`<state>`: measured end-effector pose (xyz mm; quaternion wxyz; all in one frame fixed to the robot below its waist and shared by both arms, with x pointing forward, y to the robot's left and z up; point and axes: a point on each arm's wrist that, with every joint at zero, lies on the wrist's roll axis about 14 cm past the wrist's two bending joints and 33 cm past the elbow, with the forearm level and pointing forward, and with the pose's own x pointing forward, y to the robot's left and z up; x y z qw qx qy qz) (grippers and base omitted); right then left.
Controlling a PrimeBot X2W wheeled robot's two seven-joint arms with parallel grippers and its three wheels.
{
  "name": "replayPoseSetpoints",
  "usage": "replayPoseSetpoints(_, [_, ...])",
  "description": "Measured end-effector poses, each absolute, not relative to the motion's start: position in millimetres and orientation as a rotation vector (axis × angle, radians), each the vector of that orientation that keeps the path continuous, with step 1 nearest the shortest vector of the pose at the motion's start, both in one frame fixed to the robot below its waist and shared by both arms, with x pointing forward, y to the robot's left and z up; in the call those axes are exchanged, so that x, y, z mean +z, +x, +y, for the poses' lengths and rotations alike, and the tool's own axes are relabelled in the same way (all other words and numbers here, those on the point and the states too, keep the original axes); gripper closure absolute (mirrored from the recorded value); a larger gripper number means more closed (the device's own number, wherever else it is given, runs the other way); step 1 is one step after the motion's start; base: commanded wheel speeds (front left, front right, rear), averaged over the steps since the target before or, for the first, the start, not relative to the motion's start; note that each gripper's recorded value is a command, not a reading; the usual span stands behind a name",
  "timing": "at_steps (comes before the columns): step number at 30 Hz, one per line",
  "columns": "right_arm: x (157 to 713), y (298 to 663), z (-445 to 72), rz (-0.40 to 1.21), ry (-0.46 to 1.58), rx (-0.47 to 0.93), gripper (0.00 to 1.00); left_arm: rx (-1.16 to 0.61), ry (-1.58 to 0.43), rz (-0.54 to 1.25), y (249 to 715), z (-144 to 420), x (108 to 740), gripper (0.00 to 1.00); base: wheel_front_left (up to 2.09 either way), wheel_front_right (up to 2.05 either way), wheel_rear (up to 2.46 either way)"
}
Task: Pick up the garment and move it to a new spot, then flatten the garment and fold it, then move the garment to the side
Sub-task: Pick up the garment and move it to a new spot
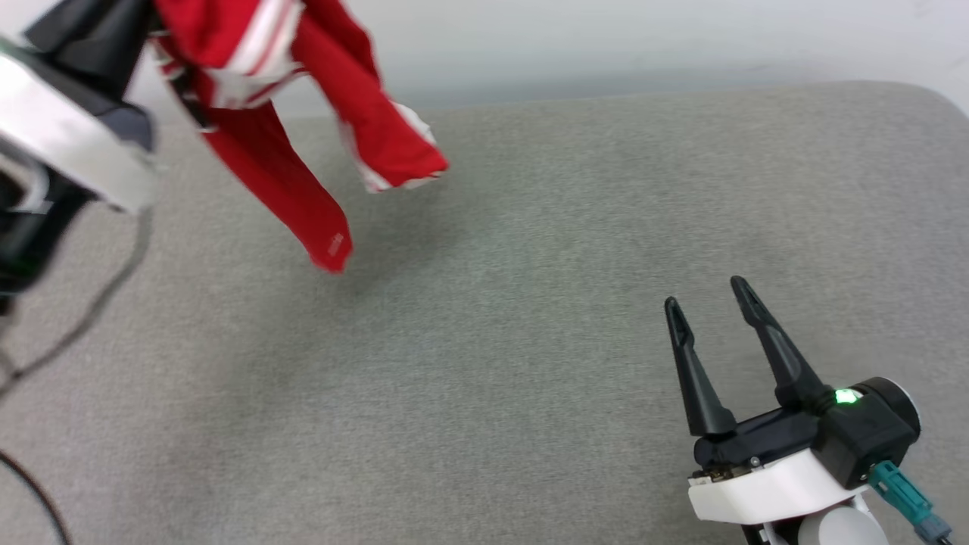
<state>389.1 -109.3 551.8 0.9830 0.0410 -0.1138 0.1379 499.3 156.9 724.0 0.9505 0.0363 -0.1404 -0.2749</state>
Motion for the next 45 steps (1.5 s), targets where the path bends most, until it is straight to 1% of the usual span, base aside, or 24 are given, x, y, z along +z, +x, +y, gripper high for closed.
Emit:
replayPoseSetpoints(4, [558.2,384.5,-125.3,-0.247,0.073,0.230,0.00,-0.663,0.034,-0.328,486.8,103.8,729.2,1.00,0.00,0.00,0.00])
replayPoseSetpoints(6, [559.2,382.9,-131.6,-0.249,0.068,0.212,0.00,-0.709,0.017,-0.322,481.8,78.1,722.1,1.00,0.00,0.00,0.00])
replayPoseSetpoints(8, [559.1,381.9,-137.3,-0.249,0.064,0.194,0.00,-0.740,0.042,-0.301,479.6,57.7,706.2,1.00,0.00,0.00,0.00])
replayPoseSetpoints(16, [553.4,379.8,-166.2,-0.230,0.044,0.107,0.00,-0.839,-0.092,-0.130,469.9,-21.7,618.6,1.00,0.00,0.00,0.00])
replayPoseSetpoints(18, [551.6,379.8,-175.7,-0.224,0.037,0.078,0.00,-0.875,-0.100,-0.088,463.8,-43.3,596.0,1.00,0.00,0.00,0.00])
replayPoseSetpoints(20, [552.7,380.1,-190.4,-0.227,0.032,0.035,0.00,-0.919,-0.137,-0.031,453.2,-67.5,574.9,1.00,0.00,0.00,0.00])
replayPoseSetpoints(24, [554.1,378.2,-222.4,-0.233,0.040,-0.059,0.00,-1.023,-0.146,0.071,426.0,-111.7,535.7,1.00,0.00,0.00,0.00])
replayPoseSetpoints(25, [554.1,377.5,-228.4,-0.233,0.038,-0.077,0.00,-1.050,-0.140,0.108,417.3,-120.6,523.5,0.65,0.00,0.00,0.00])
replayPoseSetpoints(26, [553.3,376.8,-233.1,-0.231,0.039,-0.091,0.00,-1.076,-0.134,0.137,408.9,-128.0,513.4,0.07,0.00,0.00,0.00])
replayPoseSetpoints(27, [552.5,376.7,-235.9,-0.229,0.039,-0.099,0.00,-1.102,-0.119,0.161,400.8,-134.2,504.0,0.00,0.00,0.00,0.00])
replayPoseSetpoints(30, [554.1,379.4,-237.7,-0.235,0.040,-0.103,0.00,-1.185,-0.085,0.187,377.0,-149.9,489.6,0.00,0.00,0.00,0.00])
replayPoseSetpoints(32, [554.0,380.1,-234.2,-0.235,0.044,-0.093,0.00,-1.179,-0.094,0.161,377.3,-150.8,492.4,0.00,0.00,0.00,0.00])
replayPoseSetpoints(35, [554.5,381.3,-225.3,-0.237,0.047,-0.065,0.00,-1.126,-0.118,0.098,390.6,-141.8,505.3,0.00,0.00,0.00,0.00])
replayPoseSetpoints(39, [557.5,380.5,-210.2,-0.245,0.051,-0.021,0.00,-0.993,-0.117,-0.012,423.1,-112.1,535.1,0.00,0.00,0.00,0.00])
replayPoseSetpoints(43, [562.4,377.4,-198.4,-0.259,0.051,0.015,0.00,-0.780,-0.074,-0.150,460.5,-51.8,575.8,0.00,0.00,0.00,0.00])
replayPoseSetpoints(45, [567.3,376.5,-192.1,-0.274,0.050,0.034,0.00,-0.679,-0.058,-0.208,468.0,-17.1,592.0,0.00,0.00,0.00,0.00])
